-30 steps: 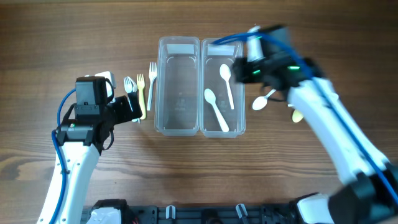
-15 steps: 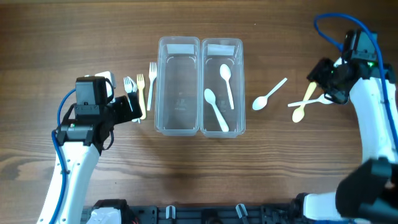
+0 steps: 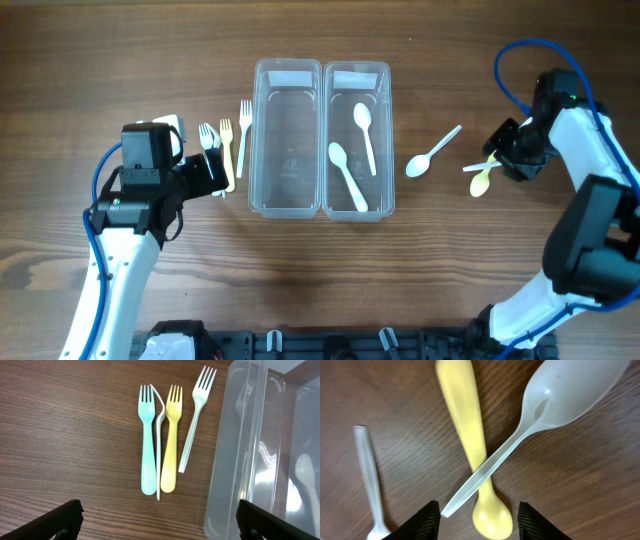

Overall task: Pack container
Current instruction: 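Grasp a white spoon lying across the yellow spoon with the right gripper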

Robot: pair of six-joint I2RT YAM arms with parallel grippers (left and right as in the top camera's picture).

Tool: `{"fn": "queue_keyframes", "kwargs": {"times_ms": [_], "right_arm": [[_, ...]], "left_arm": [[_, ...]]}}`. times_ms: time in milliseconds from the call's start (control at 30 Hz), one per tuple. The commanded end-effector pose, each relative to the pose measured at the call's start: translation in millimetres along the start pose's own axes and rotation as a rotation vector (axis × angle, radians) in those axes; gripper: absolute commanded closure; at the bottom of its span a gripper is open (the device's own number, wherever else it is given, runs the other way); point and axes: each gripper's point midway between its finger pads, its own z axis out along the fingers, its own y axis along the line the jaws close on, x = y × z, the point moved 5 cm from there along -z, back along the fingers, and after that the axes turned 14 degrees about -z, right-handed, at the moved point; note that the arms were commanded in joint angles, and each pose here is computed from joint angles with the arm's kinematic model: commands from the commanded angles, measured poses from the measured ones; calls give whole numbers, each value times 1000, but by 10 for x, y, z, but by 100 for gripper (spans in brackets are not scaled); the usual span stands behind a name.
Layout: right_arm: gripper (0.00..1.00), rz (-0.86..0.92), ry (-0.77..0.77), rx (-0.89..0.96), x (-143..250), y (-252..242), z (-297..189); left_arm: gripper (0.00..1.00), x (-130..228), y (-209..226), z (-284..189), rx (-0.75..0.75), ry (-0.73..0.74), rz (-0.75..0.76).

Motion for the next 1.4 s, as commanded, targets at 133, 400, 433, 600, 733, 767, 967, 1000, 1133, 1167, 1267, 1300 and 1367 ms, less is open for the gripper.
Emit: {"fn": "queue_keyframes", "kwargs": {"times_ms": [133,400,433,600,733,767,967,1000,1133,1167,1267,1300,1367], "right_arm": [[51,82,46,2,-17,-62,248],[68,142,23,7,-87,-198,235],[69,143,23,7,-88,-204,234],[69,142,18,29,-92,-232,240],[71,137,35,46,-72,-256,299],[75,137,43,47,-60,-261,325],[81,139,98,67,27,-302,485],[83,134,100,66,31,-301,486],[96,106,96,63,22,-297,464],[96,95,92,61,17,-294,451],[96,61,47,49,-45,-266,309],[96,54,11,41,-92,-243,196],[96,31,-55,0,-164,-162,-36]], "left_arm": [[0,-60,-40,-28,4,-19,-4],[0,-60,-40,-28,3,-19,-4],[0,-60,-40,-28,3,-19,-4],[0,-60,-40,-28,3,-19,-3],[0,-60,-40,-28,3,-19,-4],[0,-60,-40,-28,3,-19,-4],[0,-60,-40,-28,3,-19,-4],[0,-60,-40,-28,3,-19,-4],[0,-60,-40,-28,3,-19,-4],[0,-60,-40,-28,3,-19,-4],[0,-60,-40,-28,3,-19,-4],[0,-60,-40,-28,3,-19,-4],[0,-60,-40,-28,3,-19,-4]]}}
